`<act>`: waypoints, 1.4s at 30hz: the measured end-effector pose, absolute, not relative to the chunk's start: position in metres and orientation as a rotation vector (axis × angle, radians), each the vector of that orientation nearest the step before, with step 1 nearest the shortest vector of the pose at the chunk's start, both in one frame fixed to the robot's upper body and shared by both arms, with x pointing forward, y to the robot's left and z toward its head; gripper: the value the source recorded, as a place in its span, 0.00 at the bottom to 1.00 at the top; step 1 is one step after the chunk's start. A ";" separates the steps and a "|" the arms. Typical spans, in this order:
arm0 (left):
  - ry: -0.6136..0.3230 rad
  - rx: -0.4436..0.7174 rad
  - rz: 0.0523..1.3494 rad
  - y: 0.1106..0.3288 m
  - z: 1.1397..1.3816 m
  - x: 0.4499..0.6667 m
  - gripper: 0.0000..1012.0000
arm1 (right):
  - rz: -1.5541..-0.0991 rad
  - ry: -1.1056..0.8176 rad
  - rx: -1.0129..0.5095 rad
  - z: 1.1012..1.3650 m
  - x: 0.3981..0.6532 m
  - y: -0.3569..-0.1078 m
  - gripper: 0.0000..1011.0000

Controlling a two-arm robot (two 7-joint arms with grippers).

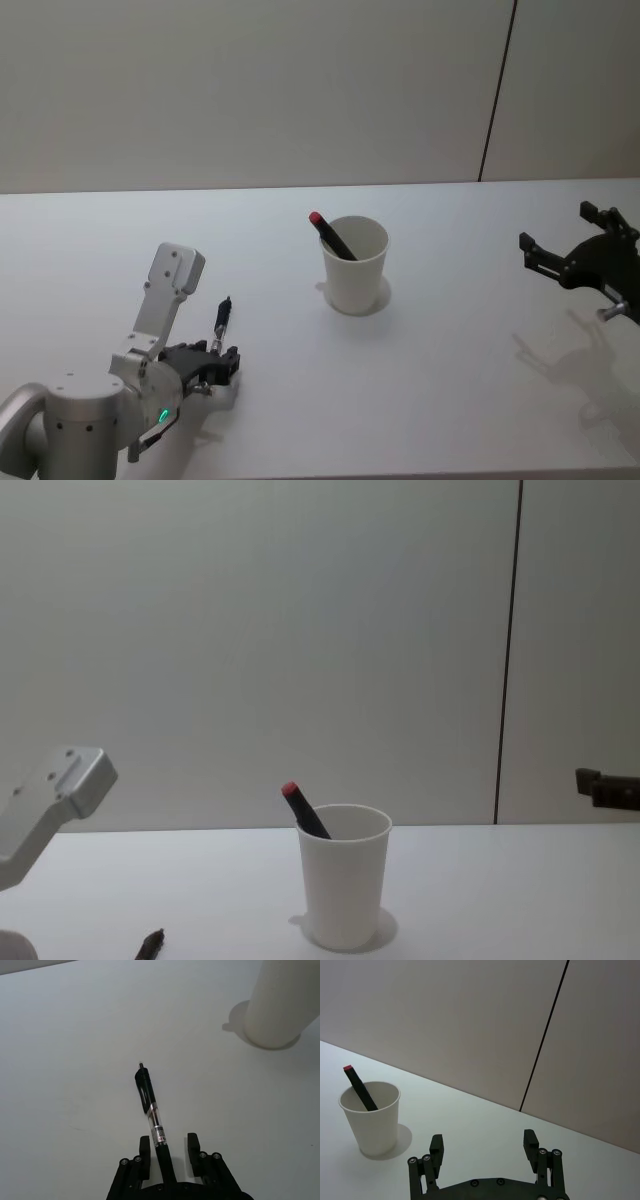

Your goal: Place the pen into the pen holder.

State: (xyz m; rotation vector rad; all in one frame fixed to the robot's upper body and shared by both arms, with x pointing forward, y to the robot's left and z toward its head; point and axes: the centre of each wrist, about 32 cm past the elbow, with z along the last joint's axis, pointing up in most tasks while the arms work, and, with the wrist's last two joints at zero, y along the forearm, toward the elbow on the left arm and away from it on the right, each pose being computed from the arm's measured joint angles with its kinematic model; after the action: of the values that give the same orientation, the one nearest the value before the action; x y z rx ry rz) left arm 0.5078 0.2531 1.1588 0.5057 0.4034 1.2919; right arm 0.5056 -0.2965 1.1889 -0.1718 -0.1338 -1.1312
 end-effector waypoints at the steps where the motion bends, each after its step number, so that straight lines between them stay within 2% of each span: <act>1: 0.404 0.506 1.292 0.253 1.159 0.508 0.48 | -1.131 -0.134 -0.172 1.189 0.506 -0.296 0.99; 8: 0.413 0.507 1.293 0.252 1.156 0.507 0.24 | -1.131 -0.134 -0.172 1.189 0.506 -0.296 0.99; 9: 0.413 0.507 1.294 0.252 1.156 0.507 0.24 | -1.131 -0.134 -0.172 1.189 0.506 -0.296 0.99; 10: 0.414 0.507 1.295 0.252 1.156 0.507 0.18 | -1.131 -0.134 -0.172 1.189 0.506 -0.296 0.99; 13: 0.416 0.505 1.297 0.252 1.155 0.506 0.13 | -1.131 -0.134 -0.172 1.189 0.506 -0.296 0.99; 31: 0.416 0.498 1.310 0.251 1.154 0.503 0.11 | -1.131 -0.134 -0.172 1.189 0.506 -0.296 0.99; 42: 0.352 0.473 1.322 0.252 1.163 0.499 0.11 | -1.131 -0.134 -0.172 1.189 0.506 -0.296 0.99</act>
State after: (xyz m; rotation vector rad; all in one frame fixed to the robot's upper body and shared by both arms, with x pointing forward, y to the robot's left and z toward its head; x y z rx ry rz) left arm 0.4990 0.2516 1.1630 0.4731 0.3520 1.3220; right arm 0.5056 -0.2964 1.1889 -0.1718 -0.1338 -1.1312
